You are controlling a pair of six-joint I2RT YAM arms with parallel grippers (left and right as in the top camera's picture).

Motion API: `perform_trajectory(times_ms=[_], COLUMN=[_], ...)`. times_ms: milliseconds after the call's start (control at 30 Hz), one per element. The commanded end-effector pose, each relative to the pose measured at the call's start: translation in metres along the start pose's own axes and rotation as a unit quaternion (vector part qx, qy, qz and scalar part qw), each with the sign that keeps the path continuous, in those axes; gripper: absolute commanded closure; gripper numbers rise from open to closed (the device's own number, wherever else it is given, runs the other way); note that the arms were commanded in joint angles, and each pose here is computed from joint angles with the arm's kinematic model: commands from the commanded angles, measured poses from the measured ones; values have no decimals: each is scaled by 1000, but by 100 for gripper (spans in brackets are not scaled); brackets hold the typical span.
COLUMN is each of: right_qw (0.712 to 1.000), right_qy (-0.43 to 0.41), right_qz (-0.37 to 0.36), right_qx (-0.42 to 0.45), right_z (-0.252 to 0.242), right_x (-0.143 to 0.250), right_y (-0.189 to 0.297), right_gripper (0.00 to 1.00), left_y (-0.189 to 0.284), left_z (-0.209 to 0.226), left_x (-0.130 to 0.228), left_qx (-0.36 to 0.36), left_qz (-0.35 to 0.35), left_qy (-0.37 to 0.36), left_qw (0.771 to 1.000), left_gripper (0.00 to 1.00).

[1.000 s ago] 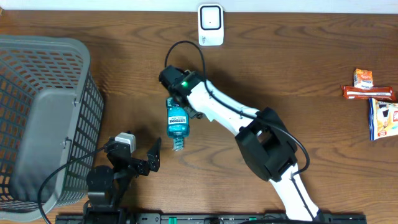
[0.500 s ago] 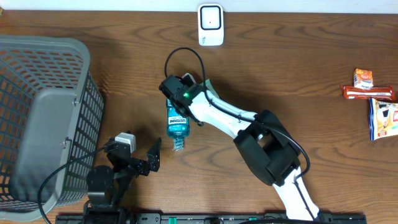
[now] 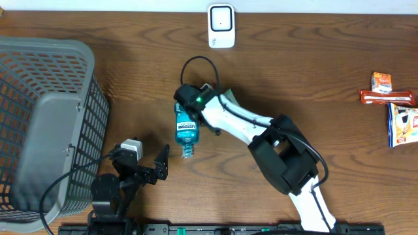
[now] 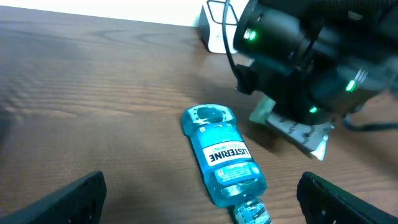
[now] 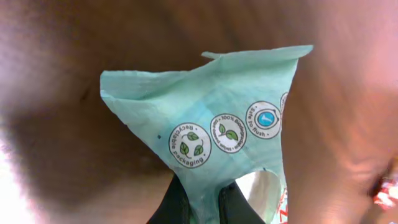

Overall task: Scan the item barcode
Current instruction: 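Grasp the green wet-wipes pack with the right gripper and lift it, then rotate the held wet-wipes pack with the right gripper above the table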

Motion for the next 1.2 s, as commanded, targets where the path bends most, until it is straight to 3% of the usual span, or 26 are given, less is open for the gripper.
perform_trajectory(times_ms=[0, 33, 133, 233, 367, 633, 733, 867, 1167], right_qw=[978, 950, 879, 791, 718, 613, 585, 568, 562], right_qy=[22, 45, 75, 88, 65, -7, 5, -18, -12], right_qz=[-46, -78, -141, -195, -233, -295, -324, -309, -316], right_qx=[-204, -299, -449, -573, -652, -733, -743, -763, -765], right_z=[-6, -10, -23, -40, -58, -82, -83, -78, -75], right_x=[-10, -10, -3, 13, 32, 47, 56, 52, 50], right_y=[35, 56, 84, 98, 96, 107, 120, 127, 131], right_gripper=[99, 99, 99, 99, 99, 99, 99, 99, 99], left_y=[-1, -1, -1, -1, -1, -1, -1, -1, -1], left_z=[3, 3, 3, 3, 3, 3, 3, 3, 3], left_x=[10, 10, 10, 10, 10, 10, 10, 10, 10], left_qx=[-2, -2, -2, -2, -2, -2, -2, -2, -2], left_qz=[20, 20, 20, 20, 20, 20, 20, 20, 20], left_qy=[6, 6, 6, 6, 6, 6, 6, 6, 6], left_qw=[1000, 1000, 1000, 1000, 1000, 1000, 1000, 1000, 1000], left_gripper=[2, 2, 2, 2, 2, 2, 2, 2, 2])
Point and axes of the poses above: each gripper's point midway between its finger pads, its own y axis back along the fingers, its own z axis along the line the jaws close on, x = y × z, the point moved 7 cm from there along y, back along the fingers, and after that the axes turned 11 degrees about y, right-handed, at the moved point
